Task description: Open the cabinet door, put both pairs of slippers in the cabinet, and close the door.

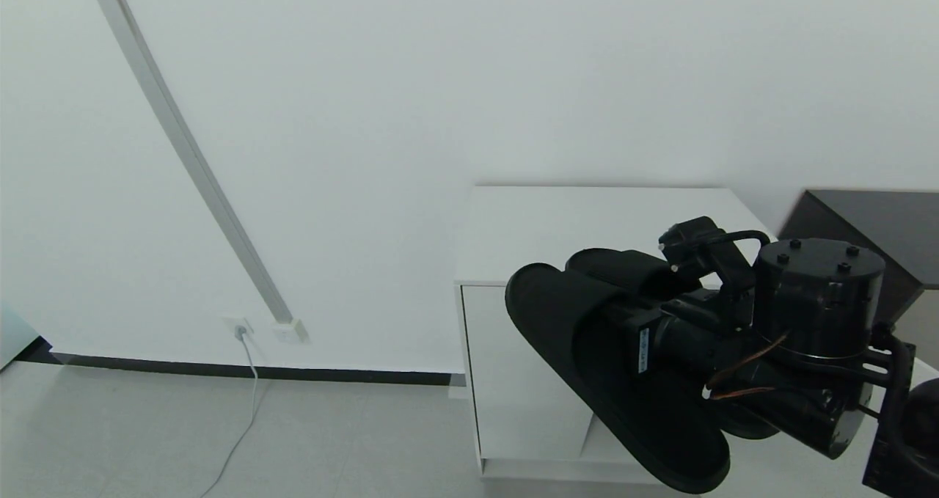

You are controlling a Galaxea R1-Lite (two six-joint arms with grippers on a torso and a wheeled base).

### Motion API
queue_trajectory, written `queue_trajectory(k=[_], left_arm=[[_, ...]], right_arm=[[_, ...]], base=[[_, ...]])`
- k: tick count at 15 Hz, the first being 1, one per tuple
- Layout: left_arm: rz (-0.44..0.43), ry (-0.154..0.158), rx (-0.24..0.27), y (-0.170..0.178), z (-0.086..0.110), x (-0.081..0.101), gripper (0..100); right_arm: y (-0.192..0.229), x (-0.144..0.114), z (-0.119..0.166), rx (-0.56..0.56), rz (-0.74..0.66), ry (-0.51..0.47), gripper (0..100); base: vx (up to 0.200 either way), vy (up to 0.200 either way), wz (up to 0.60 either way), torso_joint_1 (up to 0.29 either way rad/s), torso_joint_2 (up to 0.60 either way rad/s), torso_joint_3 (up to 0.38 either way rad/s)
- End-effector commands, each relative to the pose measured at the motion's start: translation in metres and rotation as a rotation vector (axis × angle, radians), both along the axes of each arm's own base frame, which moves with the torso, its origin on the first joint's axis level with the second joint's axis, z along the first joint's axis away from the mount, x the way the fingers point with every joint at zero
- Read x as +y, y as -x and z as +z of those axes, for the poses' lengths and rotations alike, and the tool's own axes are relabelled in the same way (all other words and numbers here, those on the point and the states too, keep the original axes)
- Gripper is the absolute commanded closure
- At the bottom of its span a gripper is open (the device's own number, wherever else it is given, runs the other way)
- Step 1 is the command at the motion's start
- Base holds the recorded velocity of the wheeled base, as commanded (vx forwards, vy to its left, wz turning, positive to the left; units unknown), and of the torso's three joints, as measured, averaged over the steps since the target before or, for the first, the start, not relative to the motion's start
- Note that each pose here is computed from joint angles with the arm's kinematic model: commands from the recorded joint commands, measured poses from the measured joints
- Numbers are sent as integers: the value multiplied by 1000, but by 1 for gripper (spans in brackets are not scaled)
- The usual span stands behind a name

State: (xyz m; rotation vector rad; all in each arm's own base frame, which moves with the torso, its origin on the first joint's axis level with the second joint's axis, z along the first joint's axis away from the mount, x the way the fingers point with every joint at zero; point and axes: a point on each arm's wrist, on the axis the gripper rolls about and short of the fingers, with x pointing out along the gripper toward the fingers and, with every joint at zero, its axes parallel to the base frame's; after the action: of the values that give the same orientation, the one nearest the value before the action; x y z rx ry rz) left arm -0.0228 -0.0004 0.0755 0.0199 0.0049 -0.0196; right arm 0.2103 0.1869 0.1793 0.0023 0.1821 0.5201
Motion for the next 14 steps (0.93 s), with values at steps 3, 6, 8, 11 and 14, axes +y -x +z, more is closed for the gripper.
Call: queue_trajectory(k=[3,6,8,11,14], left_arm=[[0,0,-1,0,0,0,100],[0,0,1,0,0,0,100],[0,0,-1,0,0,0,100],[0,0,-1,0,0,0,100],[0,0,1,0,0,0,100]], right_arm=[[-1,0,0,0,-1,0,100],[0,0,-2,7,1,4,100],[0,-1,-2,5,-2,2,100],[1,-1,-3,9,0,6,100],[1,-1,-3,9,-2,6,100]], base=[[0,-200,0,-2,4,-1],[0,-200,0,9,2,2],[0,-200,0,5,5,0],[0,-200,0,2,4,1],[0,-200,0,1,4,4]])
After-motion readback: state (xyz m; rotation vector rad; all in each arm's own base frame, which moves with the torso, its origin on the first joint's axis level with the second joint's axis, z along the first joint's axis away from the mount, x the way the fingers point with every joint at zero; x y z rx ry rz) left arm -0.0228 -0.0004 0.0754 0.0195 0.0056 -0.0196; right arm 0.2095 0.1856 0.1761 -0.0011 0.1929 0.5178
